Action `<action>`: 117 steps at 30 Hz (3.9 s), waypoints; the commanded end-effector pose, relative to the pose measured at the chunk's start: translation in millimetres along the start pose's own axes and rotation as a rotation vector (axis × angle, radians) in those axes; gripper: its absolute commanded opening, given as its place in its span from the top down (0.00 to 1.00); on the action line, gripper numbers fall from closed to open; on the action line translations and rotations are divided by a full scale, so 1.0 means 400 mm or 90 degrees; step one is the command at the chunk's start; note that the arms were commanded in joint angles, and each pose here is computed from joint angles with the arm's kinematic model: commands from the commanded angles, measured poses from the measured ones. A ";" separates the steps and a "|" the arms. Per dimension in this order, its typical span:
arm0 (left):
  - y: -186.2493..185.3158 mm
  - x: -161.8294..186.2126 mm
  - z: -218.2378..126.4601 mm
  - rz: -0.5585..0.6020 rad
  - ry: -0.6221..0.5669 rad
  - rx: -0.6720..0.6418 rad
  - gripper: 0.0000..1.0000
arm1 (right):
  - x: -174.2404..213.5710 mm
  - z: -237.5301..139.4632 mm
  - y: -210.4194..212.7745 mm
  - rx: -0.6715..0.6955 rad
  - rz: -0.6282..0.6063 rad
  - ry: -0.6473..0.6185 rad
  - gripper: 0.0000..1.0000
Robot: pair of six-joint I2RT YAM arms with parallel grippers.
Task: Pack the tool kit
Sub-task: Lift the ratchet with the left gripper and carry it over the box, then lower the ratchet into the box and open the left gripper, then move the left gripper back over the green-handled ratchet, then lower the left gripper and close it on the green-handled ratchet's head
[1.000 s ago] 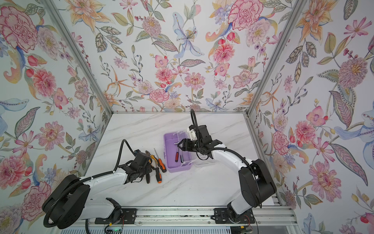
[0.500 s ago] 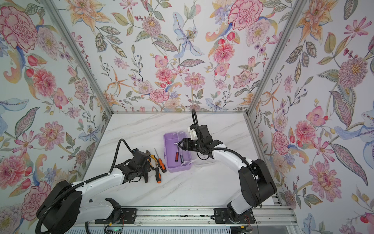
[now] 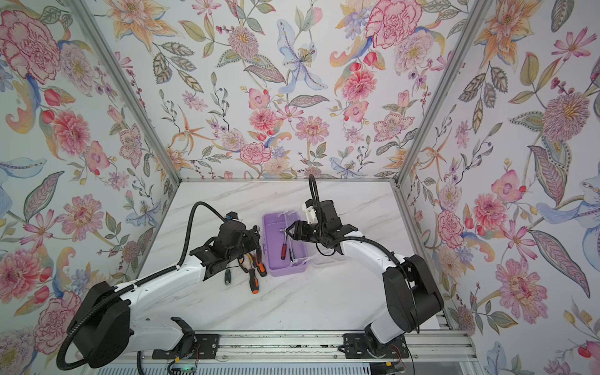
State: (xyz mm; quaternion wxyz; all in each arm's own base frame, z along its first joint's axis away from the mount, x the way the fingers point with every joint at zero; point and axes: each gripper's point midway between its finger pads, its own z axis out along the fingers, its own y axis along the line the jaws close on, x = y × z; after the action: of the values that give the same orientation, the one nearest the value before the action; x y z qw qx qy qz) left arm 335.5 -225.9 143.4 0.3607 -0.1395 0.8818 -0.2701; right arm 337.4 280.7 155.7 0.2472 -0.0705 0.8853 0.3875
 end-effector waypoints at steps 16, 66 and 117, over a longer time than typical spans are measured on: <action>-0.093 -0.040 0.224 0.156 0.016 -0.106 1.00 | 0.027 -0.040 -0.067 0.028 0.033 -0.010 0.36; 0.242 -0.034 -0.158 0.156 -0.055 -0.250 0.48 | -0.022 -0.043 0.040 0.033 -0.032 -0.024 0.34; 0.485 0.074 0.009 0.138 0.076 -0.366 0.81 | 0.017 0.053 0.012 0.042 -0.023 0.028 0.33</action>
State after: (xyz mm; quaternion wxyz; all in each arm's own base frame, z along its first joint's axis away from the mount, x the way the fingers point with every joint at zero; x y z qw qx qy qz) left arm 306.5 -87.6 17.6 0.2896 -0.1288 0.9484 0.0064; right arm 332.5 301.7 143.5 0.2296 -0.0879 0.9006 0.3585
